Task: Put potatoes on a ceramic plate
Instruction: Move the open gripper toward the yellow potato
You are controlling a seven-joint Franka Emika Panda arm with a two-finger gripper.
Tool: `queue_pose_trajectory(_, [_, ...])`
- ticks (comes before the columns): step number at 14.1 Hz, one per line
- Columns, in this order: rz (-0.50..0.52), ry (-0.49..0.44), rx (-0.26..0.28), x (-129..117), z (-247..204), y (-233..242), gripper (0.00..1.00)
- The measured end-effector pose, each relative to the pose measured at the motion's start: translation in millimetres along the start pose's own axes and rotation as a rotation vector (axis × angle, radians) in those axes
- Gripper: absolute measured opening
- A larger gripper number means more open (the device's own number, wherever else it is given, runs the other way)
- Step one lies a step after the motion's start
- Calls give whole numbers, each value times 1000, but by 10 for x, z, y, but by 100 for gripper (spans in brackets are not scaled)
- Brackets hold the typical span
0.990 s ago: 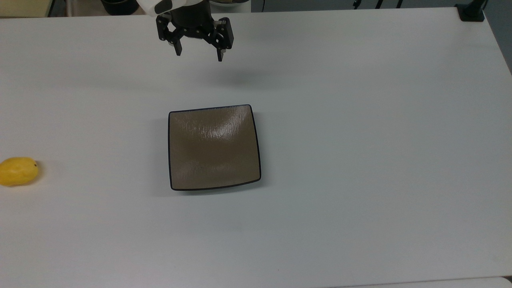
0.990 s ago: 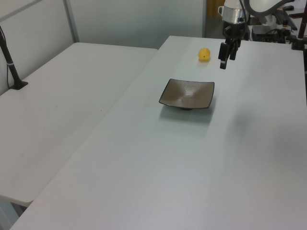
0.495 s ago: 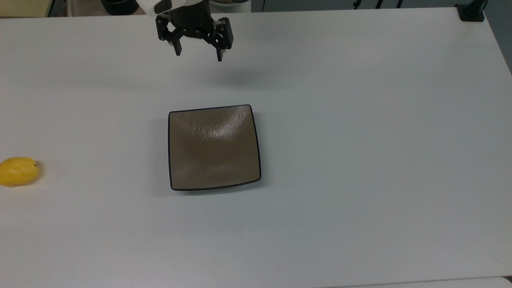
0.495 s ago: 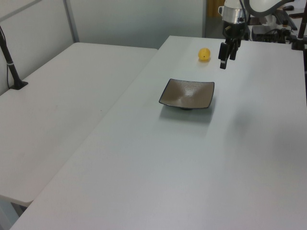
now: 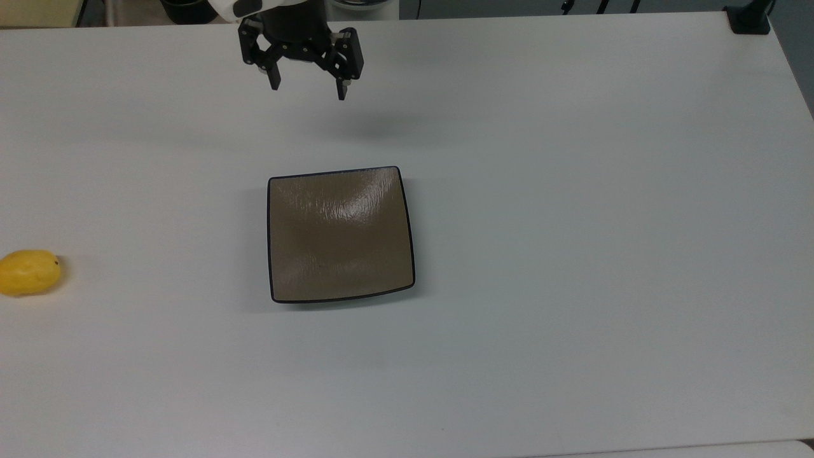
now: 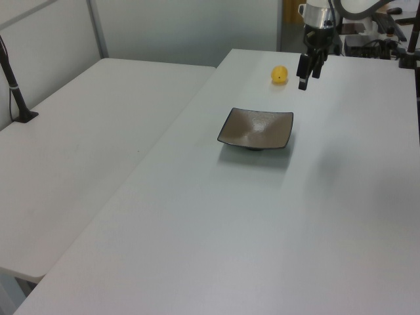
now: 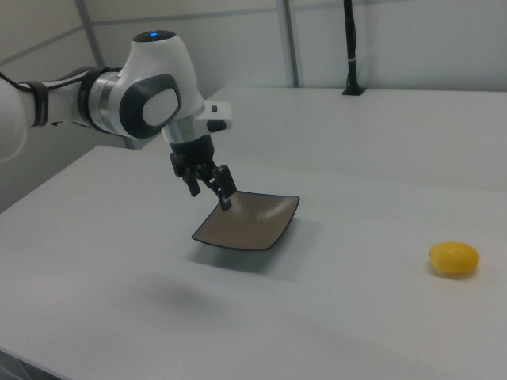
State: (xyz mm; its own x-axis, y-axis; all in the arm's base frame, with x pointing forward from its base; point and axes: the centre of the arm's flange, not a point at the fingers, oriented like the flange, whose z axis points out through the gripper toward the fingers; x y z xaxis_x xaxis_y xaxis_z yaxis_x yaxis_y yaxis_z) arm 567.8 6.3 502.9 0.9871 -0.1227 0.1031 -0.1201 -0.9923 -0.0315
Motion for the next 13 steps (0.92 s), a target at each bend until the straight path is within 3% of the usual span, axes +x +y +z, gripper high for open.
queue_pose_trajectory(13, [285,169,-14,941,170,914,100])
